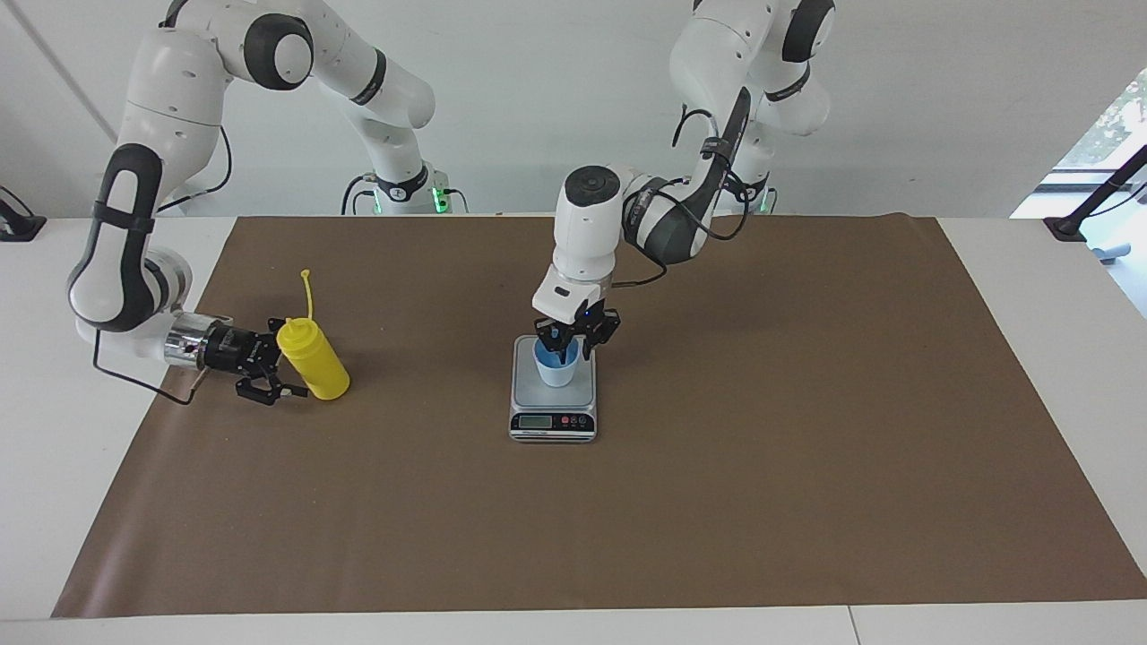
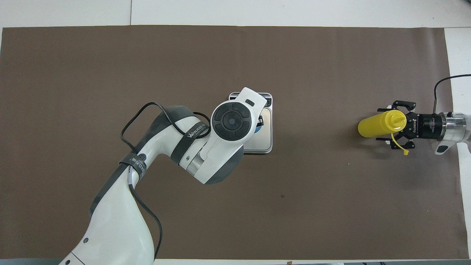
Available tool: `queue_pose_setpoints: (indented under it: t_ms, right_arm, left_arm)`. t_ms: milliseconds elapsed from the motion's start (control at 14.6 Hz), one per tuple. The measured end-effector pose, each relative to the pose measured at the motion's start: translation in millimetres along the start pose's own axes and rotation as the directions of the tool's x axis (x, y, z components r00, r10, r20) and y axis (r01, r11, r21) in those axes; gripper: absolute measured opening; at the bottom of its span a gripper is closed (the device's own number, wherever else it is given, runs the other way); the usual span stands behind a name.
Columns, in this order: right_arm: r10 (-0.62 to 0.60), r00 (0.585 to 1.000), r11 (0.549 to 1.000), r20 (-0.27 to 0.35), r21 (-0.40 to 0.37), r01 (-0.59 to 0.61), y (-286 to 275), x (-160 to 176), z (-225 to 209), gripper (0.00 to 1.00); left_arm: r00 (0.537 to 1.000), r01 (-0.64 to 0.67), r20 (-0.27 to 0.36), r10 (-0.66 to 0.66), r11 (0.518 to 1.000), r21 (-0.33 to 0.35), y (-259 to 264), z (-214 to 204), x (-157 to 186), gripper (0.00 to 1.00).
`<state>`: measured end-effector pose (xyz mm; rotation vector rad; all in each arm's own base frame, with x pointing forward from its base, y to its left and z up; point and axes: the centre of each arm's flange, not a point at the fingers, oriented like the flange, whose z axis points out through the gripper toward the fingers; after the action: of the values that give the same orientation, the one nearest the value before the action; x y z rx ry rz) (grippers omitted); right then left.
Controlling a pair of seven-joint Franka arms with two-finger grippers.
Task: Pour seasoning into cup on scale with both arms
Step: 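Release the cup and withdraw the left gripper while the right lifts the bottle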
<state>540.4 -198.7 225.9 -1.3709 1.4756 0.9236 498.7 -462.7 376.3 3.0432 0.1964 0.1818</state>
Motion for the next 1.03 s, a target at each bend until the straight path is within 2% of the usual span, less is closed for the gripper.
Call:
queue_pose_setpoints:
  t_ms: [206,274,343,412,480,617,823,1029]
  right_arm:
    - [-0.015,1.000,1.000,0.019,0.011,0.015,8.0,1.2,5.4,1.00]
    - [-0.024,0.999,1.000,0.027,0.016,0.024,9.2,1.4,9.5,1.00]
    - [-0.029,0.999,0.999,0.025,0.021,0.028,9.5,2.2,13.7,0.95]
    - [-0.031,0.999,0.999,0.014,0.026,0.030,9.3,3.3,16.4,0.95]
    - [-0.033,0.999,0.999,0.008,0.030,0.032,8.7,3.4,18.2,0.88]
    - [-0.035,0.999,0.999,0.010,0.039,0.034,6.7,1.5,20.1,0.67]
    - [-0.040,0.999,0.998,-0.026,0.040,0.041,-2.7,-7.5,28.4,0.60]
    - [-0.031,0.995,0.999,-0.100,0.030,0.034,-31.2,-48.1,52.1,0.60]
  left_arm:
    - [1.000,0.024,-0.020,-0.024,1.000,-0.010,-19.8,-32.5,7.9,0.91]
    - [0.999,0.031,-0.023,-0.031,1.000,-0.006,-36.0,-45.8,10.6,1.00]
    - [0.999,0.029,-0.024,-0.029,1.000,0.000,-56.5,-58.6,14.7,1.00]
    - [1.000,0.021,-0.021,-0.021,1.000,0.011,-79.6,-69.5,20.2,1.00]
    - [1.000,0.009,-0.013,-0.009,1.000,0.027,-103.5,-78.7,27.1,1.00]
    - [0.999,-0.041,0.016,0.040,0.997,0.062,-150.6,-91.9,44.6,1.00]
    - [0.992,-0.113,0.066,0.107,0.989,0.097,-219.1,-102.2,75.9,1.00]
    - [0.990,-0.125,0.072,0.117,0.987,0.104,-282.1,-113.3,104.5,1.00]
